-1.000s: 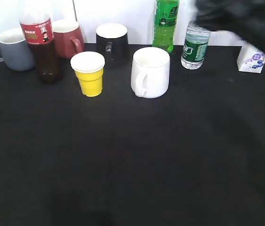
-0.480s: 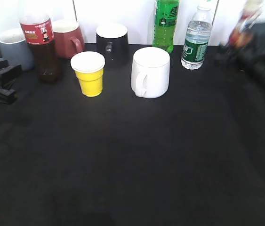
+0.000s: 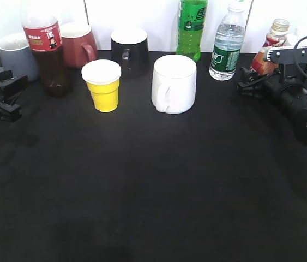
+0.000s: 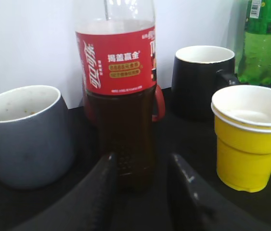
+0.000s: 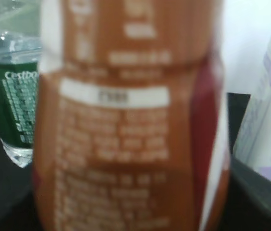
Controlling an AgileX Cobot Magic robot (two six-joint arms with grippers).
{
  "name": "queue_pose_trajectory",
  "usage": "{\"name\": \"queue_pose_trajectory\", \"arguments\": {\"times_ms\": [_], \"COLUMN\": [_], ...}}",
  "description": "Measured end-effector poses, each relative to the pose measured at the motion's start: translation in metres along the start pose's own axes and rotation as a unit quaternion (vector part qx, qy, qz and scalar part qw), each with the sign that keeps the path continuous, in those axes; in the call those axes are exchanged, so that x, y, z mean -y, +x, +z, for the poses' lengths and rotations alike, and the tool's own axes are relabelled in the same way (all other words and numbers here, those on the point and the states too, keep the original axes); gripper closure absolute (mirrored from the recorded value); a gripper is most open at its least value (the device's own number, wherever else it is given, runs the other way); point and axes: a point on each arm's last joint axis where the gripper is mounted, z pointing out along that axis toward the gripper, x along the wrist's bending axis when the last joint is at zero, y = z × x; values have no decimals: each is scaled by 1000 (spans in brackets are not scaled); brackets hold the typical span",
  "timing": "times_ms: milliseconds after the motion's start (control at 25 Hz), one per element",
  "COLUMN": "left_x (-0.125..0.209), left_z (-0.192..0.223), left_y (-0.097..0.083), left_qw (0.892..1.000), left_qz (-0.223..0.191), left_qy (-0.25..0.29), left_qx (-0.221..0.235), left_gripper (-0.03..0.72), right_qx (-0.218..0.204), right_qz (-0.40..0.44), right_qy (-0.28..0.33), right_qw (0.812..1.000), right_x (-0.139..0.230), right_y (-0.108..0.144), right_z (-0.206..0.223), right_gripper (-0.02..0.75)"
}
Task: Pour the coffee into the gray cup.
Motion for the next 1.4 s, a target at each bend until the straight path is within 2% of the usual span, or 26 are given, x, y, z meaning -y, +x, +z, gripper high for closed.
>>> {"name": "queue_pose_trajectory", "arguments": {"times_ms": [200, 400, 560, 600, 640, 680, 720, 760, 800, 880, 920, 960, 1000, 1080, 1120, 1200, 1240, 1320, 1400], "left_x": [0, 0, -8, -15, -21, -24, -24, -18, -16, -12, -12, -19, -29, -52, -66, -103, -124, -161, -181], "left_z": [0, 0, -4, -10, -15, -21, -27, -34, -38, -59, -63, -69, -70, -70, -73, -78, -79, -88, -110], "left_y": [0, 0, 1, 2, 3, 4, 5, 7, 8, 7, 4, -5, -9, -18, -20, -21, -20, -19, -24], "left_qw": [1000, 1000, 1000, 999, 999, 997, 993, 983, 977, 945, 940, 921, 906, 863, 839, 803, 805, 838, 862], "left_qz": [0, 1, 7, 17, 20, 12, -5, -21, -26, -52, -56, -69, -80, -115, -133, -163, -167, -176, -186], "left_qy": [0, 2, 6, 24, 41, 70, 107, 168, 194, 298, 313, 360, 394, 474, 509, 557, 553, 499, 456], "left_qx": [0, 2, -7, -17, -26, -38, -53, -73, -82, -124, -126, -131, -134, -136, -137, -136, -137, -133, -119], "left_gripper": [410, 410, 410, 410, 410, 410, 410, 410, 410, 410, 410, 410, 410, 410, 410, 410, 410, 410, 410], "right_qx": [0, -2, -3, -4, -6, -7, -8, -10, -11, -13, -14, -15, -16, -18, -21, -26, -29, -34, -36], "right_qz": [4, 13, 15, 16, 16, 16, 16, 16, 12, 11, 11, 11, 11, 13, 18, 25, 27, 26, 28], "right_qy": [15, 37, 15, 26, 70, 96, 150, 222, 291, 420, 434, 482, 500, 518, 512, 487, 474, 456, 446], "right_qw": [1000, 999, 1000, 1000, 997, 995, 989, 975, 957, 908, 901, 876, 866, 855, 858, 873, 880, 889, 894], "right_x": [-18, -33, -90, -103, -117, -119, -121, -116, -111, -104, -105, -111, -121, -145, -159, -186, -198, -216, -230], "right_y": [-1, -2, -3, -3, -3, -3, -3, -2, -2, -2, -2, -2, -2, -1, -1, 0, 0, 0, -1], "right_z": [-27, -79, -105, -109, -113, -114, -116, -119, -123, -136, -138, -143, -146, -153, -159, -172, -184, -211, -243], "right_gripper": [107, 132, 141, 142, 142, 142, 143, 143, 143, 143, 143, 143, 143, 143, 143, 144, 144, 144, 144]}}
